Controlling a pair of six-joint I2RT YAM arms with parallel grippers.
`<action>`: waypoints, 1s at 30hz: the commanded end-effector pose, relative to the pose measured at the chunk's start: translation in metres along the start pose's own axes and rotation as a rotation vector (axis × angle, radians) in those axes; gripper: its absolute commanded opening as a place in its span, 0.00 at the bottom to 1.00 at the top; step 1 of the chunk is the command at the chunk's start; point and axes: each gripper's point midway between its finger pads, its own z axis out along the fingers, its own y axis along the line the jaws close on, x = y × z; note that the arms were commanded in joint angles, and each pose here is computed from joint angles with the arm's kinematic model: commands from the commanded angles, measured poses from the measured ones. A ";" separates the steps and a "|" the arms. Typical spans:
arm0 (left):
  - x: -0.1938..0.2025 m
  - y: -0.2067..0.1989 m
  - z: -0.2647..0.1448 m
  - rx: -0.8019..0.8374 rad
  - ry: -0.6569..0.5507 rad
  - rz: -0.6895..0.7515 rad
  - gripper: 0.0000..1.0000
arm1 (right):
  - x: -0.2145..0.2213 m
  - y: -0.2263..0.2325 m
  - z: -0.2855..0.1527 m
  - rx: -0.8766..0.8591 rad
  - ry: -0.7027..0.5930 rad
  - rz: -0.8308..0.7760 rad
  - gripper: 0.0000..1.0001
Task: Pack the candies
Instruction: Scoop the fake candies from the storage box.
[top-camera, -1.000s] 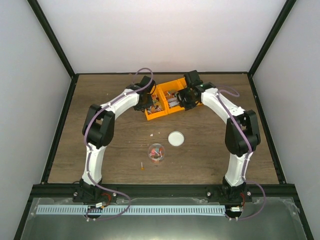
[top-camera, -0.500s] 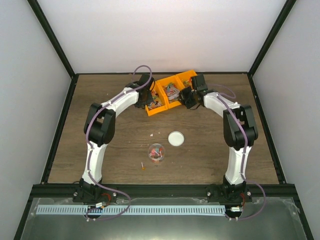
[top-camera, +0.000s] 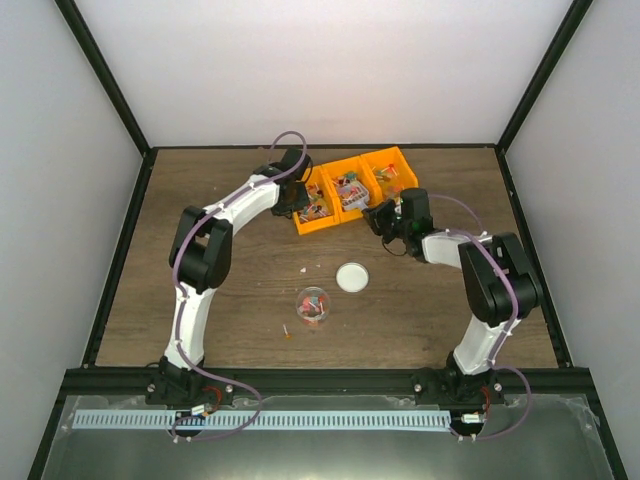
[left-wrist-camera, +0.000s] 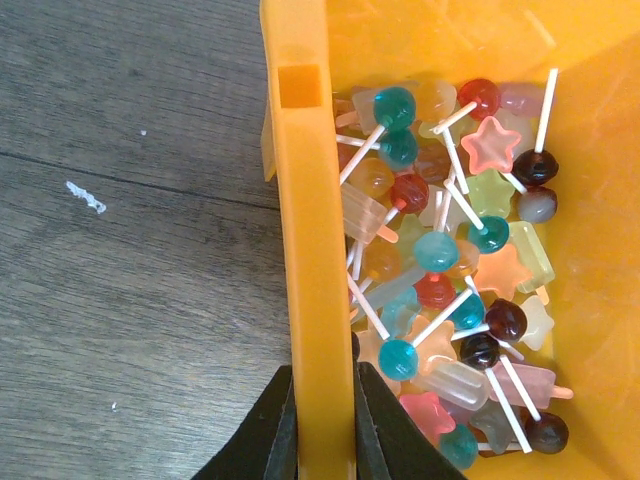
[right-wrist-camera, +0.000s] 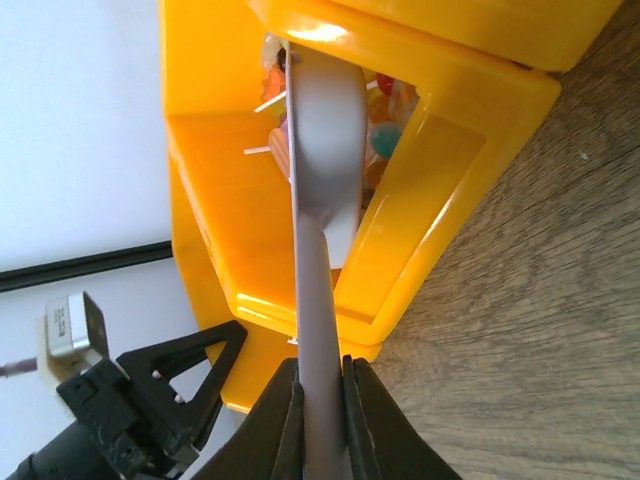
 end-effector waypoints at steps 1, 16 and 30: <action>0.014 0.003 0.008 -0.002 0.050 -0.036 0.04 | 0.010 0.033 -0.020 -0.202 0.034 -0.070 0.01; 0.009 0.002 0.002 0.005 0.035 -0.043 0.04 | -0.005 0.042 -0.061 -0.326 -0.026 -0.107 0.01; 0.010 -0.002 0.003 0.025 0.047 -0.023 0.14 | 0.020 0.037 -0.099 -0.300 -0.001 -0.181 0.01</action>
